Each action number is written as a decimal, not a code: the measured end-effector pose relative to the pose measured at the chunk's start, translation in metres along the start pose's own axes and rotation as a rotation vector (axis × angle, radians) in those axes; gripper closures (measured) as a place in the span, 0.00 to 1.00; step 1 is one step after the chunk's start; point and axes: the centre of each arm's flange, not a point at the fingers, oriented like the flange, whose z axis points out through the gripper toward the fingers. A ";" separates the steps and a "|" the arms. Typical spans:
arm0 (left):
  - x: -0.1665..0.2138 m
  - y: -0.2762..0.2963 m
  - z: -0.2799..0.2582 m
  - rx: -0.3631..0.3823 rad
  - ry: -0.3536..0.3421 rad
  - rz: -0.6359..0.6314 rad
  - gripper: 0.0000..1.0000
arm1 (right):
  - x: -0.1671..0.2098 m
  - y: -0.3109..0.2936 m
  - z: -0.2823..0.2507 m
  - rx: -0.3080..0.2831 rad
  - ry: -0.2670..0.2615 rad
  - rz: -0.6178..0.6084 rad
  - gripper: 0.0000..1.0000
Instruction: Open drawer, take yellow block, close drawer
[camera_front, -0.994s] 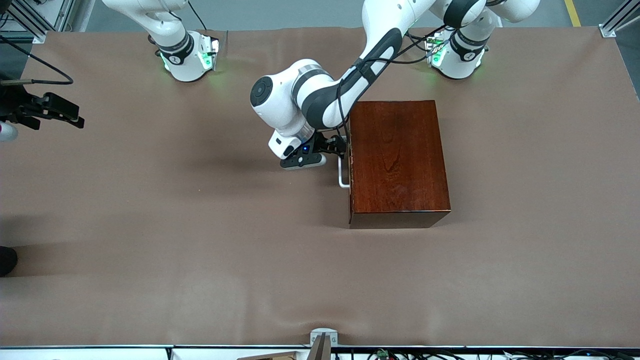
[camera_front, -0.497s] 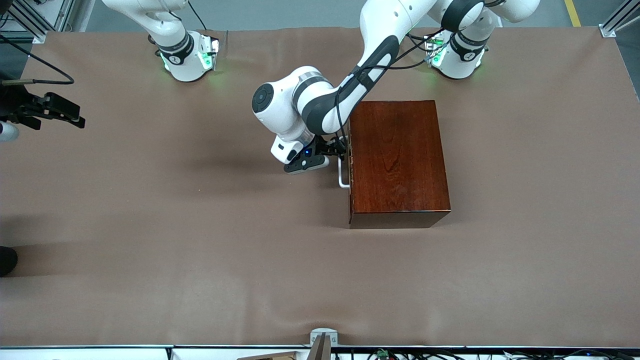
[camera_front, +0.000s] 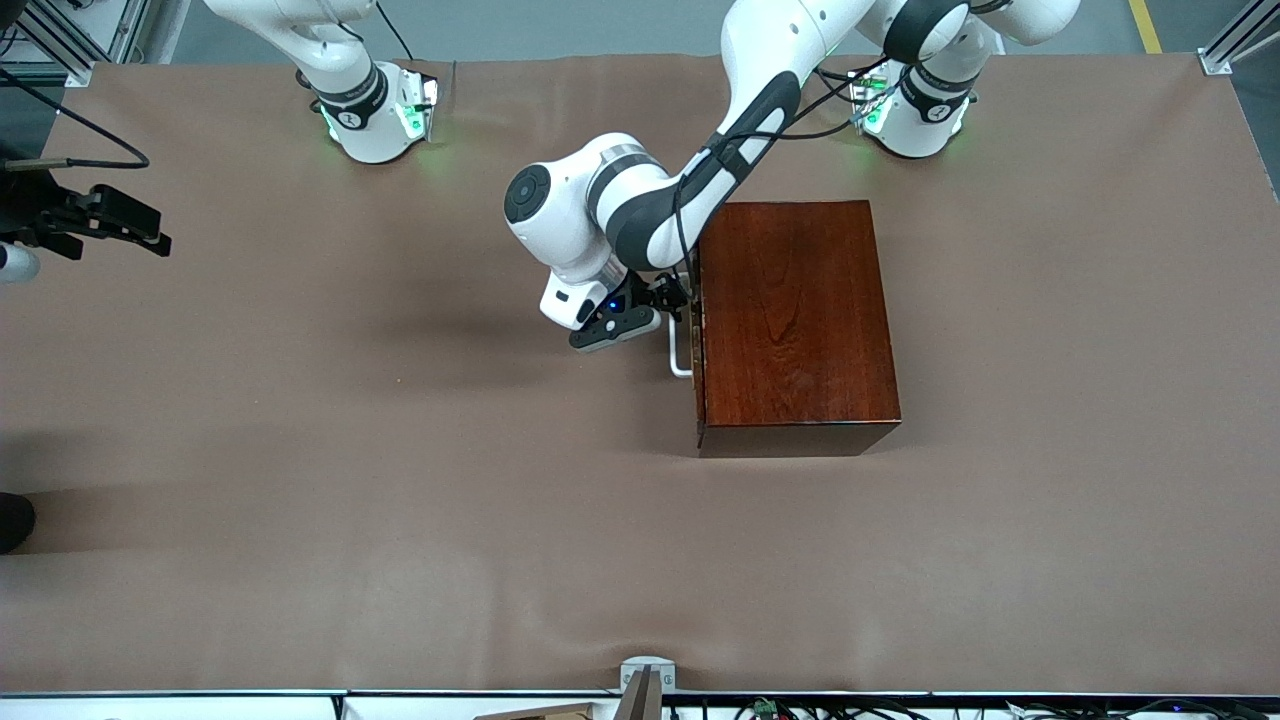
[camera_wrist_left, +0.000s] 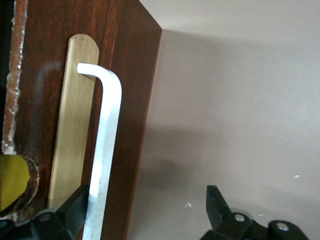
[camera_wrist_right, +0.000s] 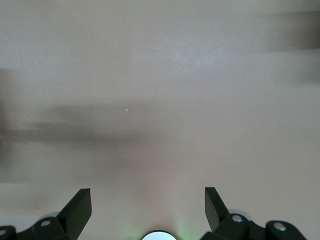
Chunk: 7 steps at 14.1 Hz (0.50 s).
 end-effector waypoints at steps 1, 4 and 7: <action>0.000 0.002 -0.002 -0.018 -0.002 -0.008 0.00 | 0.000 0.000 0.000 0.000 0.000 0.000 0.00; -0.005 0.013 -0.015 -0.119 -0.012 -0.011 0.00 | 0.000 0.000 0.000 0.000 0.000 0.000 0.00; -0.009 0.023 -0.024 -0.204 -0.023 -0.036 0.00 | 0.000 0.000 0.000 0.000 0.000 0.000 0.00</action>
